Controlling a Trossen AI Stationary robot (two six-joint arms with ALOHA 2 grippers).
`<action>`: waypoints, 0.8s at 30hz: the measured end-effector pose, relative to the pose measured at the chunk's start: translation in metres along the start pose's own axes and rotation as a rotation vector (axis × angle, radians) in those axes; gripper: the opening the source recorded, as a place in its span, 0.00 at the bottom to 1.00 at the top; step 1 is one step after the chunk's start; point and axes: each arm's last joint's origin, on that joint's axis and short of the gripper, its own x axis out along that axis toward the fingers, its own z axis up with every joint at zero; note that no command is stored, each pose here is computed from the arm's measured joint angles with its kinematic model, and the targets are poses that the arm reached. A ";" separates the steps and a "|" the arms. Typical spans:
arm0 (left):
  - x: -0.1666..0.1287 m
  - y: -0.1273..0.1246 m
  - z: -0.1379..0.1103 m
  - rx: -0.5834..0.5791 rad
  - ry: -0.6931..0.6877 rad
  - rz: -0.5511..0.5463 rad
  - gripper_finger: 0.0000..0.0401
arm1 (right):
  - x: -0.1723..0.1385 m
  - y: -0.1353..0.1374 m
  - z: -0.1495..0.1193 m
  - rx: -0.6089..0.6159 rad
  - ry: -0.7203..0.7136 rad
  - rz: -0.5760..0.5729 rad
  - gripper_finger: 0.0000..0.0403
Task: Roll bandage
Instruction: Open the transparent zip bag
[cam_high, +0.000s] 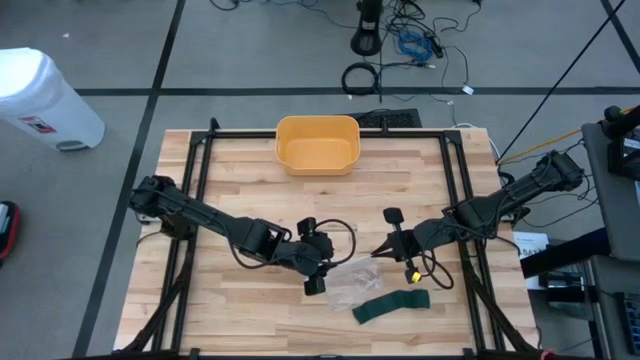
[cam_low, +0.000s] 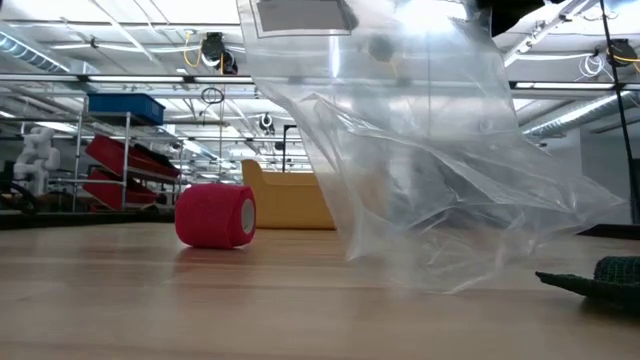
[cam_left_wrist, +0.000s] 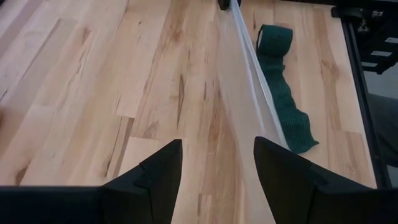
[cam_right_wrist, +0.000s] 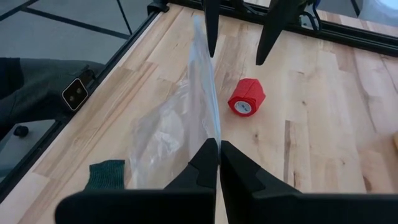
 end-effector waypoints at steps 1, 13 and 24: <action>0.000 0.000 0.000 0.000 0.000 0.000 0.51 | 0.000 0.000 0.000 0.000 0.000 0.000 0.00; -0.005 0.001 0.002 -0.001 -0.016 0.004 0.51 | 0.000 0.000 0.000 0.001 0.003 0.000 0.00; -0.005 0.001 0.002 -0.003 -0.017 0.004 0.51 | 0.000 0.000 0.000 0.003 0.003 0.000 0.00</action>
